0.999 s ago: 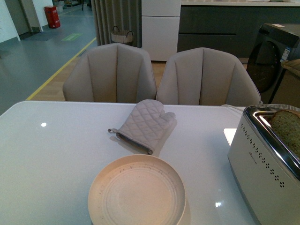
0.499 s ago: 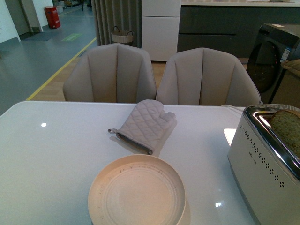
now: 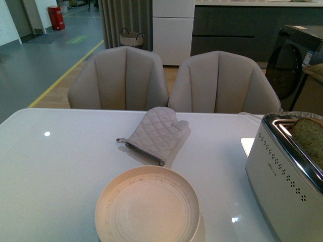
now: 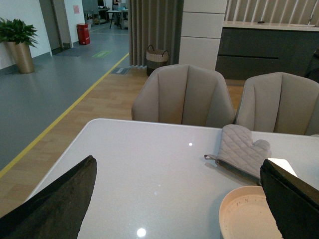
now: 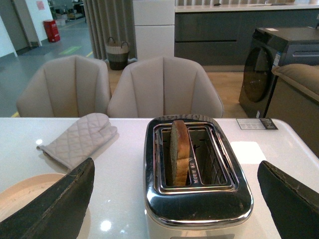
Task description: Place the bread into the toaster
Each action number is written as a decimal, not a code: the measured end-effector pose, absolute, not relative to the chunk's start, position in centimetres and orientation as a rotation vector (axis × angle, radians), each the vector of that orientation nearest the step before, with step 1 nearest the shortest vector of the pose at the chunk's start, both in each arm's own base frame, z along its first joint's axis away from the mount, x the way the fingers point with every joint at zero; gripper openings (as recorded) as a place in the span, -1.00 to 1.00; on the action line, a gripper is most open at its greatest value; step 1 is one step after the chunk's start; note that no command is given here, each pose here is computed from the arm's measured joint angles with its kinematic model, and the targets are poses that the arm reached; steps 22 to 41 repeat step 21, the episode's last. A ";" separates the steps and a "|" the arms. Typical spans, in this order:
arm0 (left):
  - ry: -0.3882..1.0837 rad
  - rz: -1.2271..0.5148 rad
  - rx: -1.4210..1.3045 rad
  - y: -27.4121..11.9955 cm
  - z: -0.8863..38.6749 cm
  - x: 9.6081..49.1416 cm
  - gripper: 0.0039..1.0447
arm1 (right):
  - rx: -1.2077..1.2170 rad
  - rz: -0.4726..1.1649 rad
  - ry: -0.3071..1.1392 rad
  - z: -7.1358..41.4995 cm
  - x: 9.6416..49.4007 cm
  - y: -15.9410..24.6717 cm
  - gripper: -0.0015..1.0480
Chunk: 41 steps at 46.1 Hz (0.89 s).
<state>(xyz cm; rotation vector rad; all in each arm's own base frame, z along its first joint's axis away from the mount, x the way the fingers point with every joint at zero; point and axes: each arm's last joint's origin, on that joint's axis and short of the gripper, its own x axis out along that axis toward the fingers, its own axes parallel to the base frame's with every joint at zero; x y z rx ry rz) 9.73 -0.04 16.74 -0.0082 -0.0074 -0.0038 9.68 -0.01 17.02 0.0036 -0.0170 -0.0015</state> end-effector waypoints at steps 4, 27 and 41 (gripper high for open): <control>-0.007 -0.004 -0.008 0.0 16.7 9.7 0.87 | 0.003 -0.001 -0.017 17.0 9.7 0.0 0.83; -0.007 -0.004 -0.008 0.0 16.7 9.7 0.87 | 0.003 -0.001 -0.017 17.0 9.7 0.0 0.83; -0.007 -0.004 -0.008 0.0 16.7 9.7 0.87 | 0.003 -0.001 -0.017 17.0 9.7 0.0 0.83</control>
